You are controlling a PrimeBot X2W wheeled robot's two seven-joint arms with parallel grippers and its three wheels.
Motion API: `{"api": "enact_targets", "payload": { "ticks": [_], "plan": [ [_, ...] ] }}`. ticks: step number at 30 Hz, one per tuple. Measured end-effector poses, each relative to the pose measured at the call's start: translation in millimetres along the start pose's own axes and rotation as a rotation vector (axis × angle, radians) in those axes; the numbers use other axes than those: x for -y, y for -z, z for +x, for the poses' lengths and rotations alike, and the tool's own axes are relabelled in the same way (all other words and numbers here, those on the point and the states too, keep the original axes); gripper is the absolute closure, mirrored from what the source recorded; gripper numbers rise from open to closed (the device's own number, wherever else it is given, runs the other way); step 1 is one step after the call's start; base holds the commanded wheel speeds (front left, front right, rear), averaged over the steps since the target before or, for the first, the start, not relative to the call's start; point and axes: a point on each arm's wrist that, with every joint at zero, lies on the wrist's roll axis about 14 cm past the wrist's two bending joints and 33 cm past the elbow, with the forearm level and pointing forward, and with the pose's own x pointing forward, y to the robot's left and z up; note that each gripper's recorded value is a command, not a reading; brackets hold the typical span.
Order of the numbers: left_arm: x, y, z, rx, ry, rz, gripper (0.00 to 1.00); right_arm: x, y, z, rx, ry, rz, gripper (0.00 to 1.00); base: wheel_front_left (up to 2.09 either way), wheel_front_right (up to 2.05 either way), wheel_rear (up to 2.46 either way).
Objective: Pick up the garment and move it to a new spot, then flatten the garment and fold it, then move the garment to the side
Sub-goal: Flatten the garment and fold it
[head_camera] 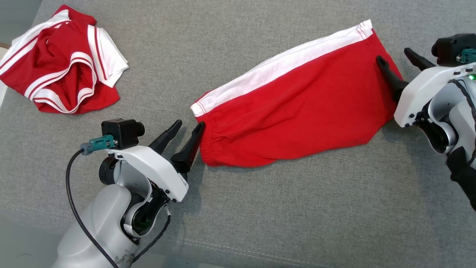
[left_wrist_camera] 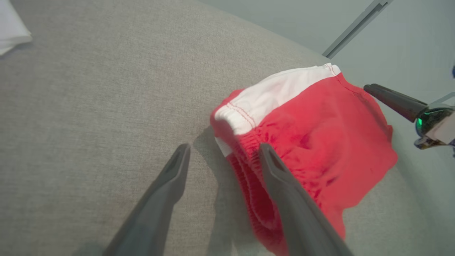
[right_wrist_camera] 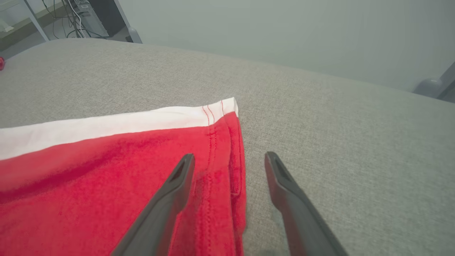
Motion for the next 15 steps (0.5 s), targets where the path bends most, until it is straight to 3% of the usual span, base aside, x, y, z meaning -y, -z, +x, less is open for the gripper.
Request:
{"api": "enact_targets", "payload": {
  "ticks": [15],
  "plan": [
    [13, 37, 3, -0.148, 0.054, -0.122, 0.00, 2, 24, 11, -0.122, 0.015, 0.021, 0.00, 0.00, 0.00, 0.00]
  ]
}}
